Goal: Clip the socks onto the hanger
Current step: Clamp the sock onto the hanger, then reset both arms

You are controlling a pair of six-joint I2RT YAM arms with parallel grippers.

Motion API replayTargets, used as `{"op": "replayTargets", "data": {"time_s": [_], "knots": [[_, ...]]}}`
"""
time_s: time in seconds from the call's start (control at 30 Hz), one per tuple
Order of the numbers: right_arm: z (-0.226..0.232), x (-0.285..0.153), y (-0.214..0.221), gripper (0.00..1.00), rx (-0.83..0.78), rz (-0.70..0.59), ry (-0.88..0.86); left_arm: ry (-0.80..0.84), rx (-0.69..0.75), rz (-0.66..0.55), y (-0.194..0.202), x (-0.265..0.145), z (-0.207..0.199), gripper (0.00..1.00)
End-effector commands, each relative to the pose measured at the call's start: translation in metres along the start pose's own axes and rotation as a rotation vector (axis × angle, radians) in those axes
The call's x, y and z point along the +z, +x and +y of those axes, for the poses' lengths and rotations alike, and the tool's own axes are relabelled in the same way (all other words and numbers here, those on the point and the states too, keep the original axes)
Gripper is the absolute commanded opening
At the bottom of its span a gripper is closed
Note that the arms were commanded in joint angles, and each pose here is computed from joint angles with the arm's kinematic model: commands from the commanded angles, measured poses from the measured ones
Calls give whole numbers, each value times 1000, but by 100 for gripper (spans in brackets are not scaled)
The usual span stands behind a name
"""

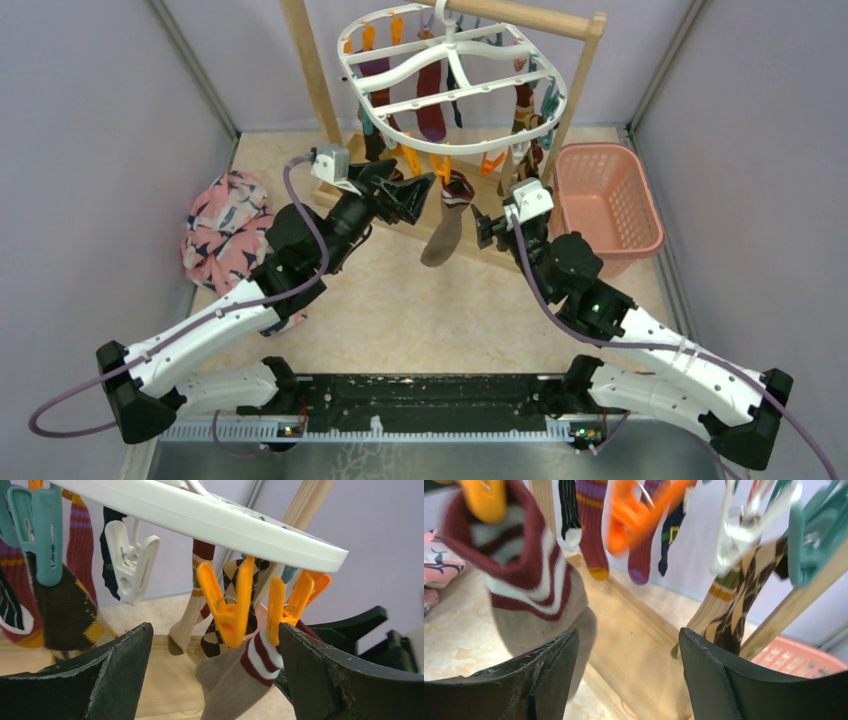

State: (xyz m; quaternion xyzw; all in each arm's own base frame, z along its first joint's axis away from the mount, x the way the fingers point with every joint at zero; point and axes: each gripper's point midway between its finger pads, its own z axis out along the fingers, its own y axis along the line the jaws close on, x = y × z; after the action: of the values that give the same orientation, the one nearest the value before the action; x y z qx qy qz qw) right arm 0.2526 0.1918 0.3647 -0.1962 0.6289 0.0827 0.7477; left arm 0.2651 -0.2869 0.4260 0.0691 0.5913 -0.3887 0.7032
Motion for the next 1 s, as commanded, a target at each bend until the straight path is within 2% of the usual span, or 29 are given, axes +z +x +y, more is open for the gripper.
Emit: {"op": "replayTargets", "data": {"time_s": [0.0, 0.1, 0.2, 0.33, 0.53, 0.7, 0.97], "knots": [[4, 2, 30, 73, 192, 21, -71, 5, 38, 37, 3, -14, 4, 98], [-1, 7, 42, 73, 277, 12, -85, 19, 37, 62, 9, -27, 6, 98], [-3, 15, 51, 73, 276, 25, -71, -1, 37, 80, 18, -36, 14, 98], [3, 29, 57, 73, 291, 30, -71, -111, 33, 125, 37, -35, 35, 98], [5, 50, 67, 71, 313, 66, -31, -207, -79, 167, 61, -28, 46, 98], [16, 64, 66, 71, 321, 92, -69, -304, -122, 200, 82, -34, 63, 98], [29, 61, 80, 70, 445, 125, -94, -357, -146, 196, 78, -47, 72, 98]]}}
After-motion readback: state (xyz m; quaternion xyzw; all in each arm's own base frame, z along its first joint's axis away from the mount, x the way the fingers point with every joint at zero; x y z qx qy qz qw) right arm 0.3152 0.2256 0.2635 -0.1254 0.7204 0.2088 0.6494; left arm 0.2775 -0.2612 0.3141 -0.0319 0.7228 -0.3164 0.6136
